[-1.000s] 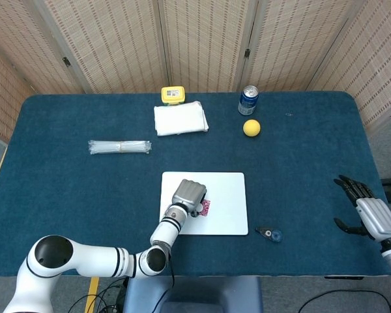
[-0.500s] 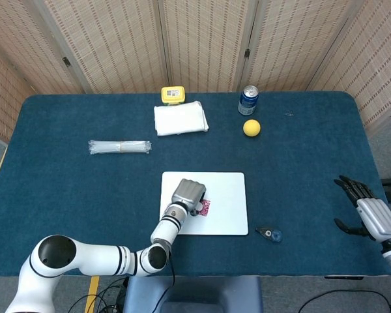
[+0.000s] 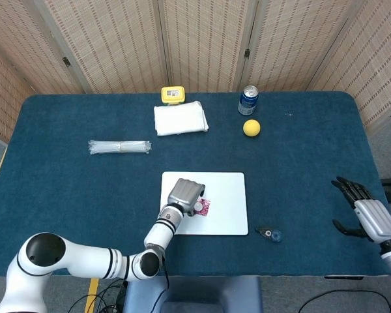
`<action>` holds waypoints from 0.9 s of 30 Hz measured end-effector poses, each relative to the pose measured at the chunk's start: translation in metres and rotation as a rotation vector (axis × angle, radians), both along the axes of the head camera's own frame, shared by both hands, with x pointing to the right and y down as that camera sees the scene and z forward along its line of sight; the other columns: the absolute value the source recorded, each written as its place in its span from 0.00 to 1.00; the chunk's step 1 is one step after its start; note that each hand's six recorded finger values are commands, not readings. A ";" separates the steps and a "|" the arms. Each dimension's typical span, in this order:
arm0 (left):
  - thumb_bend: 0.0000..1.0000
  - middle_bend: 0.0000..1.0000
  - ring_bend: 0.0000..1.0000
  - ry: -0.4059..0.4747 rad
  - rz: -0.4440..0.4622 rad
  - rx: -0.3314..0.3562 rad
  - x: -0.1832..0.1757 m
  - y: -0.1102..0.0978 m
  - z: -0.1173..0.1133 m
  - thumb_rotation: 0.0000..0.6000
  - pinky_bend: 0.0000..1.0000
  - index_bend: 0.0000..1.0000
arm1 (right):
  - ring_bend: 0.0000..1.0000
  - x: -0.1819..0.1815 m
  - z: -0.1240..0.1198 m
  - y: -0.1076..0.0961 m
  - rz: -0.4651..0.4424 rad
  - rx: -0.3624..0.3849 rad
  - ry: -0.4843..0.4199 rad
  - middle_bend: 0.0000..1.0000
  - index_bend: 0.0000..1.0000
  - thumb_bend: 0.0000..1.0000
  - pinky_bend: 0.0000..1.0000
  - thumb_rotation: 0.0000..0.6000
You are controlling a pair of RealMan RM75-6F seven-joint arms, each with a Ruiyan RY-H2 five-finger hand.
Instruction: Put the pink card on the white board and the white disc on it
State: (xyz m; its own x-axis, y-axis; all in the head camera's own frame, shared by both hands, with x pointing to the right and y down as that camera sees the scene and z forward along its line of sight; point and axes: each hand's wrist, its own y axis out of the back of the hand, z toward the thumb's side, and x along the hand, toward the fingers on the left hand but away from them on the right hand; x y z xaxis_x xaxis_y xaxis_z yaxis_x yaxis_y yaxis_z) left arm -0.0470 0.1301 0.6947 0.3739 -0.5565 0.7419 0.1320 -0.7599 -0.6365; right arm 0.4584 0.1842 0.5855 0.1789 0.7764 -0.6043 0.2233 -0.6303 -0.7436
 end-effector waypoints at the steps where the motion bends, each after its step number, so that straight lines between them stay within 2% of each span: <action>1: 0.27 1.00 0.94 0.002 0.000 0.008 -0.003 0.001 -0.005 1.00 0.95 0.39 | 0.00 -0.001 -0.001 0.001 -0.003 0.002 -0.001 0.00 0.00 0.24 0.00 1.00; 4: 0.27 1.00 0.87 0.012 -0.006 0.034 -0.019 0.006 -0.025 1.00 0.91 0.33 | 0.00 -0.002 -0.003 0.002 -0.010 0.011 -0.001 0.00 0.00 0.24 0.00 1.00; 8: 0.27 0.96 0.75 0.016 -0.032 0.087 -0.061 0.013 -0.061 1.00 0.80 0.20 | 0.00 -0.005 -0.008 0.005 -0.021 0.031 0.000 0.00 0.00 0.24 0.00 1.00; 10: 0.27 0.81 0.65 0.019 -0.049 0.118 -0.085 0.018 -0.079 1.00 0.71 0.15 | 0.00 -0.007 -0.010 0.007 -0.028 0.041 0.003 0.00 0.00 0.24 0.00 1.00; 11: 0.27 0.69 0.58 0.019 -0.065 0.140 -0.103 0.020 -0.089 1.00 0.63 0.11 | 0.00 -0.008 -0.011 0.008 -0.033 0.048 0.006 0.00 0.00 0.24 0.00 1.00; 14: 0.27 0.44 0.37 0.007 -0.119 0.197 -0.154 0.028 -0.109 1.00 0.38 0.02 | 0.00 -0.012 -0.013 0.011 -0.051 0.059 0.019 0.00 0.00 0.24 0.00 1.00; 15: 0.27 0.37 0.31 0.006 -0.136 0.210 -0.169 0.032 -0.113 1.00 0.30 0.01 | 0.00 -0.014 -0.013 0.012 -0.058 0.062 0.023 0.00 0.00 0.24 0.00 1.00; 17: 0.27 0.27 0.24 0.012 -0.182 0.244 -0.203 0.041 -0.124 1.00 0.22 0.00 | 0.00 -0.020 -0.013 0.016 -0.082 0.067 0.029 0.00 0.00 0.24 0.00 1.00; 19: 0.27 0.20 0.18 0.019 -0.226 0.284 -0.231 0.050 -0.132 1.00 0.20 0.00 | 0.00 -0.024 -0.014 0.019 -0.100 0.073 0.035 0.00 0.00 0.24 0.00 1.00; 22: 0.27 0.11 0.13 -0.009 -0.287 0.379 -0.282 0.067 -0.139 1.00 0.20 0.00 | 0.00 -0.030 -0.013 0.024 -0.124 0.082 0.054 0.00 0.00 0.24 0.00 1.00; 24: 0.27 0.02 0.07 -0.071 -0.321 0.449 -0.320 0.082 -0.142 1.00 0.20 0.00 | 0.00 -0.033 -0.013 0.027 -0.140 0.090 0.076 0.00 0.00 0.24 0.00 1.00; 27: 0.27 0.00 0.03 -0.168 -0.386 0.515 -0.373 0.107 -0.147 1.00 0.20 0.00 | 0.00 -0.037 -0.011 0.031 -0.160 0.104 0.114 0.00 0.00 0.24 0.00 1.00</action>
